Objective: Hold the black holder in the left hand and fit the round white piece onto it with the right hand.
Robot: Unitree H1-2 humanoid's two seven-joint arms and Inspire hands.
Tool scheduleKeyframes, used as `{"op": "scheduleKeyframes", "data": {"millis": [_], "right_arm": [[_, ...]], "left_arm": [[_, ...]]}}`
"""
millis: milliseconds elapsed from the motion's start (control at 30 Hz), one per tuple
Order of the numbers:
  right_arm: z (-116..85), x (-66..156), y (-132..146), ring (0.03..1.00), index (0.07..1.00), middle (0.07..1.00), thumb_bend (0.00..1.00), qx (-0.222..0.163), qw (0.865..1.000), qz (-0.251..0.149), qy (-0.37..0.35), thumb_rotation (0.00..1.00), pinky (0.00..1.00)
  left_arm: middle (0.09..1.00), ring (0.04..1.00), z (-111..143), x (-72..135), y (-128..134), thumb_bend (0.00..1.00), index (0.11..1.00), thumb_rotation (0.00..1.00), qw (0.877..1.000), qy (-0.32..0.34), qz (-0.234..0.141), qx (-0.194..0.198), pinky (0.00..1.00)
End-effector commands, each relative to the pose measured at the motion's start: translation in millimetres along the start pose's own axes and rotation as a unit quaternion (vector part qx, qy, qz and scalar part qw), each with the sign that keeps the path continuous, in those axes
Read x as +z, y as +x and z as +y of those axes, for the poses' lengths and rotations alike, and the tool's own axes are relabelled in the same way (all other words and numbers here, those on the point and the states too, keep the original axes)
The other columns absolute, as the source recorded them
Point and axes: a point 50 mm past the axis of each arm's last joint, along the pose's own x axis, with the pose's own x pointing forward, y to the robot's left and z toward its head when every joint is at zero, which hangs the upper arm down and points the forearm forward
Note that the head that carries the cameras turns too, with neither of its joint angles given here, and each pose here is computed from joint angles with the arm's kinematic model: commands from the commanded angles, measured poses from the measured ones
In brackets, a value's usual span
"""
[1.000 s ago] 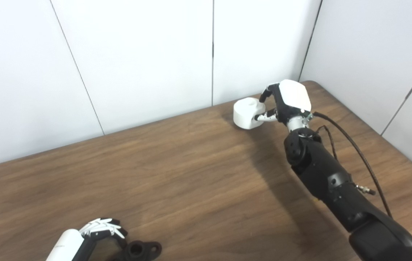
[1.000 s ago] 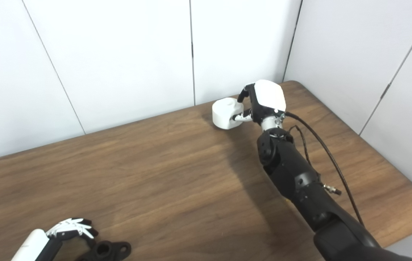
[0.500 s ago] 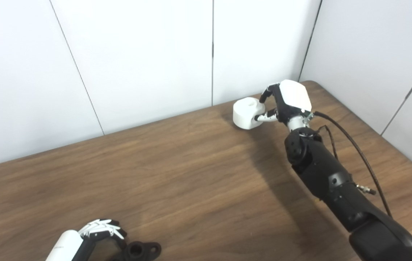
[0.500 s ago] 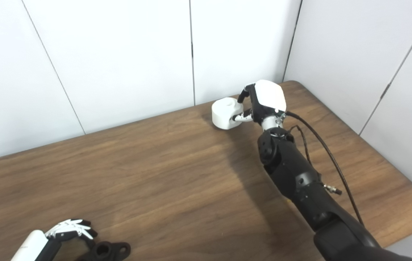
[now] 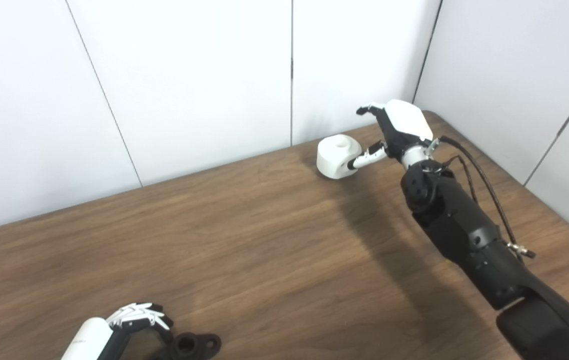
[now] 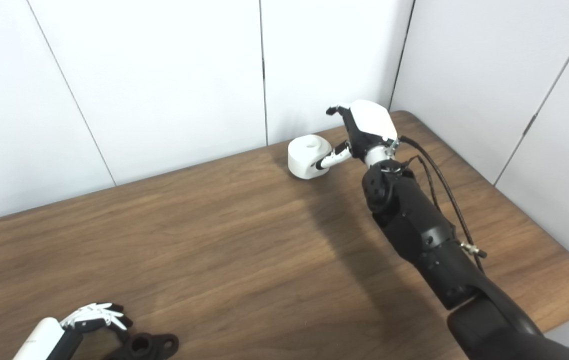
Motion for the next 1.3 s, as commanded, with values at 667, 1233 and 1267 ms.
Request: {"op": "scheduleKeyframes", "data": {"millis": [667,1233,1267], "right_arm": [[-89,9,45,0.940,0.795,0.920,1.00,0.083,0.994,-0.069,-0.002,0.14,0.74],[-80,38,79,0.923,0.778,0.909,1.00,0.156,0.981,-0.108,-0.033,0.09,0.75],[-79,40,80,0.927,0.778,0.911,1.00,0.159,0.980,-0.109,-0.038,0.09,0.75]], "left_arm": [[0.661,0.790,-6,10,-15,0.52,0.482,0.04,0.999,-0.003,0.025,-0.023,0.83],[0.645,0.769,-8,26,-20,0.52,0.482,0.04,1.000,-0.006,0.022,-0.021,0.79],[0.645,0.769,-8,27,-20,0.52,0.482,0.04,0.999,-0.006,0.022,-0.022,0.79]]}}
